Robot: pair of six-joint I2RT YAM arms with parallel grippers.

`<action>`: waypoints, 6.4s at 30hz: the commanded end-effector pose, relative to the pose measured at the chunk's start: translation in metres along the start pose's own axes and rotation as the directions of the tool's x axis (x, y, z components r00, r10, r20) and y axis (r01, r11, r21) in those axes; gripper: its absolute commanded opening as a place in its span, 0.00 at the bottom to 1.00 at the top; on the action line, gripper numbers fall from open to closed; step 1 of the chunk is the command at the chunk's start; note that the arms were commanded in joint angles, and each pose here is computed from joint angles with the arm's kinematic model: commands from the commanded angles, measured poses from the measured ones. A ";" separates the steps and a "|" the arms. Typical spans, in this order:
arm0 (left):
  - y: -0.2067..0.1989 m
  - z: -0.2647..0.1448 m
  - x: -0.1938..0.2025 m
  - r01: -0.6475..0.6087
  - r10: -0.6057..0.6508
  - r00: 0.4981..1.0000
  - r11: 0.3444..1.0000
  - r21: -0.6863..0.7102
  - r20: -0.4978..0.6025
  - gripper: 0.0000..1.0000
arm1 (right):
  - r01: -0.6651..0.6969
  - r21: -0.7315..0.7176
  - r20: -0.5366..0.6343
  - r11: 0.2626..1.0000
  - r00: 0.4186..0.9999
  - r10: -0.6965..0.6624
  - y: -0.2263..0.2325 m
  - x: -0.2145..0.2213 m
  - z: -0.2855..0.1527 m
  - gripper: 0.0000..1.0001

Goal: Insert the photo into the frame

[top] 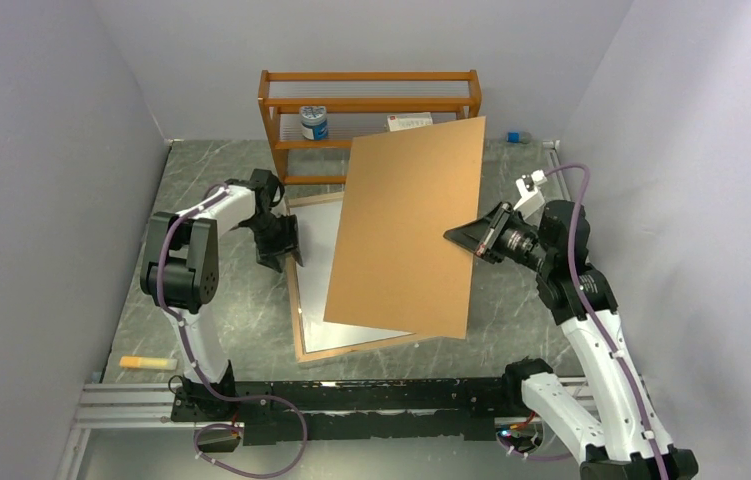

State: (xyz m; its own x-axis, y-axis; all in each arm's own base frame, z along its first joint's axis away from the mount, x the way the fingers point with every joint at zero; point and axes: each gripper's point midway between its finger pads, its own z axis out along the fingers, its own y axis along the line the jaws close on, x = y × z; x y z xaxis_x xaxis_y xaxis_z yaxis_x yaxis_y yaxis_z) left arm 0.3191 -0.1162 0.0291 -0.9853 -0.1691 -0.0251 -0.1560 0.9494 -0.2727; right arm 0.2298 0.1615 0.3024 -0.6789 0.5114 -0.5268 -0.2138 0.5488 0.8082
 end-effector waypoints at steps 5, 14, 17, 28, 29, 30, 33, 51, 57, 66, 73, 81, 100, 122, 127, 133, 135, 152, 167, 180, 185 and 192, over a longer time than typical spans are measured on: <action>0.010 -0.055 -0.020 0.036 -0.020 0.980 0.996 -0.078 0.196 0.79 | 0.082 -0.139 -0.013 0.987 0.996 -0.085 0.032 -0.011 0.002 0.00; -0.057 -0.170 -0.030 -0.091 -0.042 0.886 0.961 0.262 0.461 0.87 | 0.072 -0.298 -0.024 0.952 0.996 -0.082 0.072 -0.022 0.002 0.00; -0.098 -0.215 -0.018 -0.242 -0.034 0.871 0.839 0.487 0.491 0.88 | 0.064 -0.354 -0.023 0.933 0.997 -0.077 0.084 -0.026 0.000 0.00; -0.163 -0.305 0.024 -0.473 0.084 0.871 0.410 0.780 0.484 0.81 | 0.039 -0.521 -0.089 0.853 0.991 -0.100 0.123 -0.024 -0.015 0.00; -0.165 -0.312 0.028 -0.489 0.091 0.864 0.385 0.783 0.495 0.78 | 0.030 -0.519 -0.102 0.854 0.990 -0.097 0.121 -0.024 -0.014 0.00; -0.167 -0.319 0.031 -0.505 0.096 0.856 0.364 0.783 0.508 0.74 | 0.024 -0.523 -0.111 0.852 0.989 -0.096 0.121 -0.022 -0.013 0.00; -0.166 -0.337 0.038 -0.538 0.109 0.838 0.327 0.777 0.534 0.54 | -0.007 -0.528 -0.152 0.849 0.985 -0.087 0.117 -0.018 -0.009 0.00; -0.105 -0.367 0.034 -0.373 -0.102 0.767 0.732 0.570 0.633 0.02 | 0.016 -0.074 -0.060 0.997 0.998 -0.021 0.038 -0.038 0.037 0.82; -0.043 -0.374 0.031 -0.059 -0.236 0.654 0.932 0.359 0.719 0.03 | 0.097 0.178 -0.057 0.979 0.994 -0.088 0.024 -0.020 0.040 0.83; 0.040 -0.364 0.020 0.336 -0.282 0.563 0.937 0.096 0.777 0.03 | 0.336 0.204 -0.128 0.919 0.940 -0.315 0.100 0.043 0.100 0.81; 0.064 -0.366 -0.004 0.450 -0.269 0.545 0.893 -0.006 0.794 0.03 | 0.604 0.005 -0.134 0.797 0.790 -0.598 0.213 0.116 0.147 0.81; 0.063 -0.371 -0.023 0.459 -0.267 0.545 0.889 -0.016 0.795 0.03 | 0.805 -0.097 -0.123 0.585 0.574 -0.810 0.247 0.173 0.152 0.83; 0.039 -0.378 -0.021 0.384 -0.300 0.549 0.920 0.083 0.780 0.02 | 0.917 -0.047 -0.242 0.397 0.375 -0.895 0.209 0.230 0.177 0.24; 0.001 -0.399 -0.020 0.189 -0.303 0.499 0.952 0.240 0.812 0.94 | 0.731 -0.248 -0.036 0.635 0.648 -0.760 0.238 0.149 0.137 0.00; -0.015 -0.412 -0.019 0.118 -0.308 0.489 0.950 0.289 0.816 0.94 | 0.616 -0.339 -0.056 0.711 0.742 -0.669 0.234 0.127 0.131 0.00; -0.025 -0.418 -0.016 0.069 -0.322 0.477 0.941 0.330 0.818 0.94 | 0.440 -0.370 -0.097 0.818 0.858 -0.505 0.219 0.098 0.126 0.00; -0.024 -0.408 -0.015 0.079 -0.328 0.496 0.939 0.334 0.804 0.94 | 0.348 -0.359 -0.119 0.866 0.903 -0.412 0.206 0.087 0.128 0.00; -0.007 -0.293 0.036 0.251 -0.468 0.660 0.874 0.415 0.587 0.94 | 0.150 -0.543 0.079 0.826 0.989 -0.127 0.195 0.016 0.067 0.00; -0.021 -0.313 0.052 0.071 -0.386 0.629 0.893 0.445 0.674 0.94 | 0.103 -0.536 0.337 0.838 0.936 0.100 0.197 -0.043 0.002 0.00; -0.099 -0.354 0.049 -0.275 -0.334 0.719 0.668 0.691 0.609 0.74 | 0.017 -0.590 0.359 0.807 0.901 0.244 0.195 -0.055 -0.033 0.00; -0.121 -0.379 0.052 -0.359 -0.324 0.746 0.539 0.762 0.581 0.54 | 0.005 -0.591 0.367 0.807 0.892 0.264 0.190 -0.055 -0.044 0.00; -0.147 -0.425 0.043 -0.476 -0.344 0.762 0.276 0.835 0.548 0.45 | -0.056 -0.576 0.353 0.816 0.883 0.310 0.173 -0.050 -0.053 0.00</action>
State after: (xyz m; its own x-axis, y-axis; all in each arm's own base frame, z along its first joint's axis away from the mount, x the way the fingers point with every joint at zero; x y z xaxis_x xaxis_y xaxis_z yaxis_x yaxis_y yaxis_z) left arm 0.2823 -0.1363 0.4206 -0.6422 -0.6459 -0.4129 0.2774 0.3064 -0.9106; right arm 0.2102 0.2079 0.4515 -0.4044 0.8252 -0.3944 -0.4854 0.1718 0.8572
